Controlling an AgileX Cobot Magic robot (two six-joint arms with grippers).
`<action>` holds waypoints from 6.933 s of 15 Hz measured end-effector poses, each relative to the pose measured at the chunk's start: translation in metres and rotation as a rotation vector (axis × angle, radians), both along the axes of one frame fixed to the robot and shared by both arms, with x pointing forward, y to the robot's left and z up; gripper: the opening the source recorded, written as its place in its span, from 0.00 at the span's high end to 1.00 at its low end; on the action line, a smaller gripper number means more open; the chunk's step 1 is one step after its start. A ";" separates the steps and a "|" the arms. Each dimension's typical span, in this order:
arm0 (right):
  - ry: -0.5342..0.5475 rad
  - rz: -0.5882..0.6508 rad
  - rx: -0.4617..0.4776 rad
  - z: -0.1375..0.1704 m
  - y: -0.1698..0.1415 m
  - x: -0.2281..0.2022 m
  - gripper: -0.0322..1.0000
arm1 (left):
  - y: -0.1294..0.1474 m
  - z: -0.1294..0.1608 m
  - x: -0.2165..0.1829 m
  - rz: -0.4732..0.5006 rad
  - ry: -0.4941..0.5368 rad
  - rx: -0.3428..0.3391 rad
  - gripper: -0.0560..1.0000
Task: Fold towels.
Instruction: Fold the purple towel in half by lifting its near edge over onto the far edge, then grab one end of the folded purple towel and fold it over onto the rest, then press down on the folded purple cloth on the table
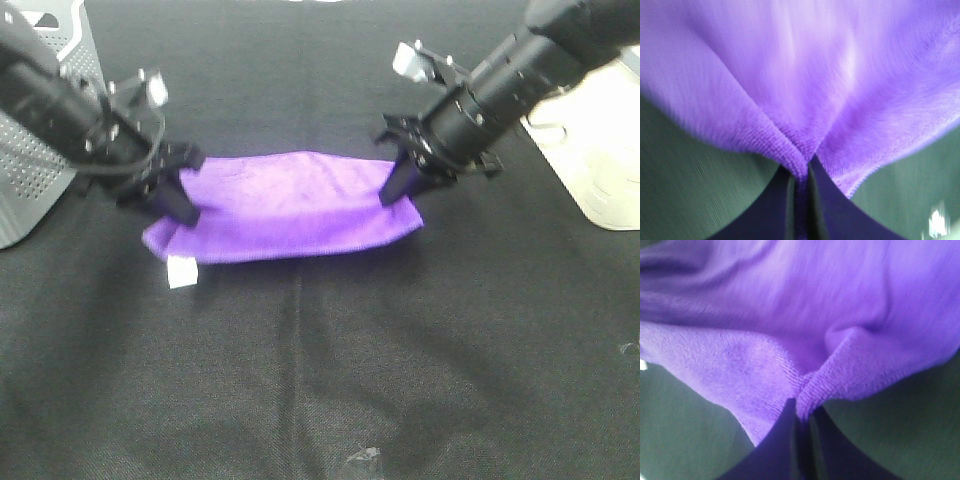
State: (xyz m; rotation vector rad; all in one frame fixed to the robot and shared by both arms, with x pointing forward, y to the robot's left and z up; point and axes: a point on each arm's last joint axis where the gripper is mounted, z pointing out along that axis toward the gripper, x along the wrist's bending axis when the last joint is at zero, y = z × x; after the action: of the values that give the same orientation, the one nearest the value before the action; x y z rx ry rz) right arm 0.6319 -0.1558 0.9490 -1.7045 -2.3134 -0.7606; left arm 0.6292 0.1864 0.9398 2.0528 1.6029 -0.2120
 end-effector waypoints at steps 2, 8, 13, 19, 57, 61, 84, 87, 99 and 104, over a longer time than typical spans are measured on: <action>-0.014 0.000 -0.001 -0.001 0.005 0.024 0.97 | 0.001 0.004 0.024 0.024 -0.044 -0.013 0.94; -0.066 -0.135 0.056 -0.015 -0.022 0.120 0.97 | -0.010 -0.015 0.107 0.013 -0.176 -0.028 0.91; -0.072 -0.162 0.060 -0.042 -0.019 0.142 0.97 | -0.013 -0.038 0.129 0.021 -0.197 -0.023 0.89; -0.087 -0.153 -0.001 -0.050 -0.023 0.143 0.95 | -0.015 -0.045 0.146 0.033 -0.252 -0.024 0.70; -0.113 -0.107 -0.099 0.009 -0.030 0.140 0.29 | -0.012 -0.076 0.140 0.016 0.045 -0.124 0.23; -0.113 -0.107 -0.099 0.009 -0.030 0.140 0.29 | -0.012 -0.082 0.142 0.019 0.028 -0.098 0.55; -0.305 -0.136 -0.099 0.113 -0.037 0.119 0.29 | -0.122 -0.009 0.121 -0.241 -0.248 0.009 0.64; -0.324 -0.148 -0.085 0.127 -0.038 0.114 0.29 | -0.151 -0.002 0.115 -0.221 -0.298 -0.100 0.37; -0.359 -0.015 0.175 0.155 -0.012 0.101 0.29 | -0.044 0.062 0.129 -0.083 -0.326 0.433 0.24; -0.212 0.234 0.275 0.061 0.082 0.099 0.29 | -0.017 0.070 0.135 0.036 -0.341 0.550 0.24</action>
State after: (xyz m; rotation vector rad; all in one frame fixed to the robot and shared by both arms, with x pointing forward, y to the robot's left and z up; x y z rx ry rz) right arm 0.7312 -0.0735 1.0104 -1.2655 -2.3503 -1.1929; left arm 0.7642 0.1699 1.0102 2.2836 1.5921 0.6270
